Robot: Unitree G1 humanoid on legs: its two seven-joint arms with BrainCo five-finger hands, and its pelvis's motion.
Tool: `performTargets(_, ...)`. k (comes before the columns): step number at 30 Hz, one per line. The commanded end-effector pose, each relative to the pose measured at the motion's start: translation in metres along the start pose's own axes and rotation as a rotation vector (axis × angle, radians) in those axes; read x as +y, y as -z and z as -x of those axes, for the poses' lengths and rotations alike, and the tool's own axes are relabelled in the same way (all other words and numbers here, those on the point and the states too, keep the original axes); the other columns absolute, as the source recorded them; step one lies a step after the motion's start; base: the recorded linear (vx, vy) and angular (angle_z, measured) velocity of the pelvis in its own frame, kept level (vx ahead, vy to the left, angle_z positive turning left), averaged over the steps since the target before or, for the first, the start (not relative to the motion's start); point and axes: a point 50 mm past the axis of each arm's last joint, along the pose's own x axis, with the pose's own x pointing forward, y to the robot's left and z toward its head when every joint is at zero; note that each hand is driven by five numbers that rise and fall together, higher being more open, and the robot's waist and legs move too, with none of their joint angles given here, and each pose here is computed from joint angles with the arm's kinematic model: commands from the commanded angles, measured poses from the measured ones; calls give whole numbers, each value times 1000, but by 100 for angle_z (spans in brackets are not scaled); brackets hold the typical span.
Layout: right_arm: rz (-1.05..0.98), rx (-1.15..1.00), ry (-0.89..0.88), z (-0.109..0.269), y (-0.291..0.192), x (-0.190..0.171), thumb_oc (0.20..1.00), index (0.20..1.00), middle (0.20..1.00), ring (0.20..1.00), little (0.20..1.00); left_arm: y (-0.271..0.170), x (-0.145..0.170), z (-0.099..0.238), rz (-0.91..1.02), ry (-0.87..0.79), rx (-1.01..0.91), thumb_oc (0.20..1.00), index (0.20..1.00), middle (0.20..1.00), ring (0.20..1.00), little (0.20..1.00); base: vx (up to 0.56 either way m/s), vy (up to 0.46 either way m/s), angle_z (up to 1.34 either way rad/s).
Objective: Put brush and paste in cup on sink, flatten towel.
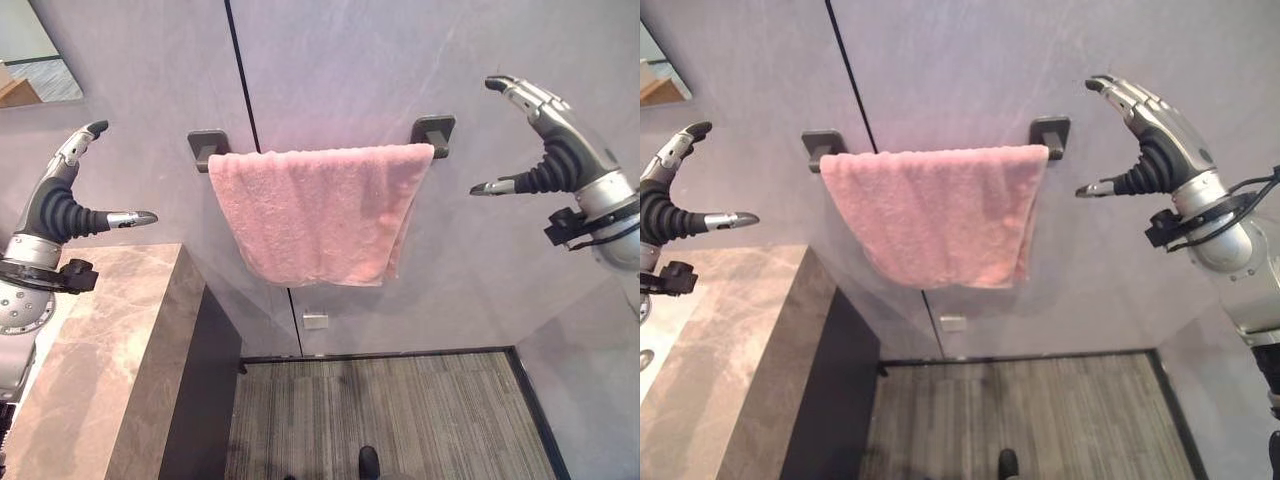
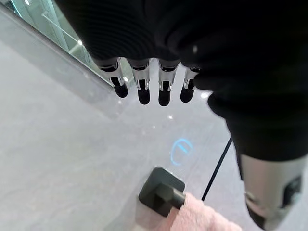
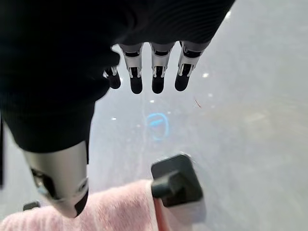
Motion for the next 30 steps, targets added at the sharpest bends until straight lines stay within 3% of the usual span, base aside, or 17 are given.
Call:
performTargets(1, -13, -64, 47, -1, -10, -11, 1000, 1000, 1000, 1000, 1000, -20, 10, -7, -64, 34, -106, 1000, 1000, 1000, 1000, 1000, 0, 0, 0)
performTargets(9, 12, -37, 82, 11, -6, -12, 1000, 1000, 1000, 1000, 1000, -28, 4, -6, 7, -18, -156, 1000, 1000, 1000, 1000, 1000, -2, 2, 1)
performTargets(14, -102, 250, 350, 84, 33, -12, 1000, 1000, 1000, 1000, 1000, -18, -21, 32, 260, -126, -101, 1000, 1000, 1000, 1000, 1000, -35, 1, 0)
performTargets(15, -162, 328, 420, 101, 41, -4, 1000, 1000, 1000, 1000, 1000, -15, -31, 40, 322, -140, -75, 1000, 1000, 1000, 1000, 1000, -123, -21, -9)
performTargets(17, -486, 512, 558, 137, 56, 41, 1000, 1000, 1000, 1000, 1000, 1, -56, 64, 514, -204, 44, 1000, 1000, 1000, 1000, 1000, -118, -21, -2)
performTargets(19, -554, 571, 582, 151, 59, 53, 1000, 1000, 1000, 1000, 1000, 7, -65, 73, 572, -219, 92, 1000, 1000, 1000, 1000, 1000, -22, -2, -1)
performTargets(24, -807, 799, 492, 196, 55, 118, 1000, 1000, 1000, 1000, 1000, 24, -124, 108, 807, -161, 331, 1000, 1000, 1000, 1000, 1000, 0, 0, 0)
performTargets(30, -927, 1029, 293, 228, 53, 176, 1000, 1000, 1000, 1000, 1000, 46, -178, 139, 832, 20, 581, 1000, 1000, 1000, 1000, 1000, -4, 0, 1)
